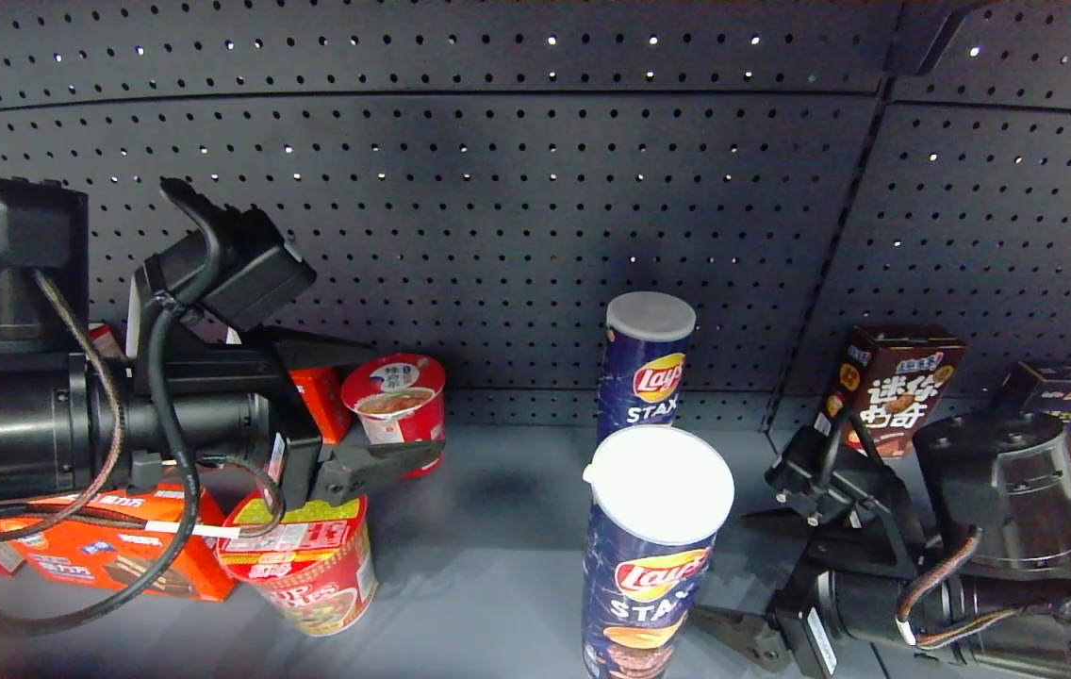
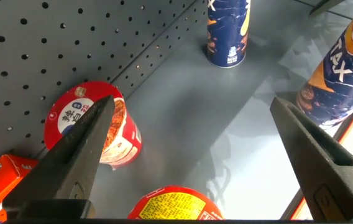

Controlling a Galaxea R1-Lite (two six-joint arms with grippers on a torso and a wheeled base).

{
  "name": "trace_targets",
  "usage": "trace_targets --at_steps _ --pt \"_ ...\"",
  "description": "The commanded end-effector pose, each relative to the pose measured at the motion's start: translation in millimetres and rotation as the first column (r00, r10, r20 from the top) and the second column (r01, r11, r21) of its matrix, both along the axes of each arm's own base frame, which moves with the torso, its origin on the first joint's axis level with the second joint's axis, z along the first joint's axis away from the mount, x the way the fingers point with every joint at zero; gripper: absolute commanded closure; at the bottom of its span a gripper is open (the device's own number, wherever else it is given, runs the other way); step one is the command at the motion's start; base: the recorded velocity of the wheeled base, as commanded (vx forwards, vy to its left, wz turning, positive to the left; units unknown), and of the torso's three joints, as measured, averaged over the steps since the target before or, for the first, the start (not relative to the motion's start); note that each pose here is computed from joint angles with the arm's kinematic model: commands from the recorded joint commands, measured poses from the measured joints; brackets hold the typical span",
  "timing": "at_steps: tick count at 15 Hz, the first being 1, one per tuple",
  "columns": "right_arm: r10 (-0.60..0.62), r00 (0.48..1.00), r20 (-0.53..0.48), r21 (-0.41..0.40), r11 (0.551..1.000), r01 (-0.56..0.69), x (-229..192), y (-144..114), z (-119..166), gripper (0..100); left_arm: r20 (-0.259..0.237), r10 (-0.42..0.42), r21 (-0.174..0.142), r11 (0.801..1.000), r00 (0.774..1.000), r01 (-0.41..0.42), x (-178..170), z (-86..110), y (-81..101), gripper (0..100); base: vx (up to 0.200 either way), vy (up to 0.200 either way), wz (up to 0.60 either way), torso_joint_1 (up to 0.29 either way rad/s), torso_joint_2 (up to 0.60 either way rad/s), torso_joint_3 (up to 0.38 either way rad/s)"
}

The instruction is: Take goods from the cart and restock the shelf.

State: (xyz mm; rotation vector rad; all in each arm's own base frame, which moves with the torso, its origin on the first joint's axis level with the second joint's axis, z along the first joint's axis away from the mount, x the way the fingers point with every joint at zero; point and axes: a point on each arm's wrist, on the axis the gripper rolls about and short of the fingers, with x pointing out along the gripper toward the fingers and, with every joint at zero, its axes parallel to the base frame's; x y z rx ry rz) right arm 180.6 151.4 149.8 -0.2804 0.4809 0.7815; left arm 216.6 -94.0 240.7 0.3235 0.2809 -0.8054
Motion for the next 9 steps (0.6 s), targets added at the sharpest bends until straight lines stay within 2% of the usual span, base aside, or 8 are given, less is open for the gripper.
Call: trace_targets --at_steps 1,9 --pt "0.010 1.000 -0.003 -0.002 1.000 -0.010 1.1 3.8 -0.8 0 -0.002 -0.001 0.000 1.000 1.000 0.001 0.5 -0.3 -0.2 0 0.000 0.000 0.00 0.000 0.00 0.000" --pt "0.019 1.000 -0.004 -0.004 1.000 -0.019 3.0 8.8 -1.3 0 -0.006 -0.001 0.002 1.000 1.000 0.001 0.2 -1.9 -0.1 0 0.000 0.000 0.00 0.000 0.00 0.000"
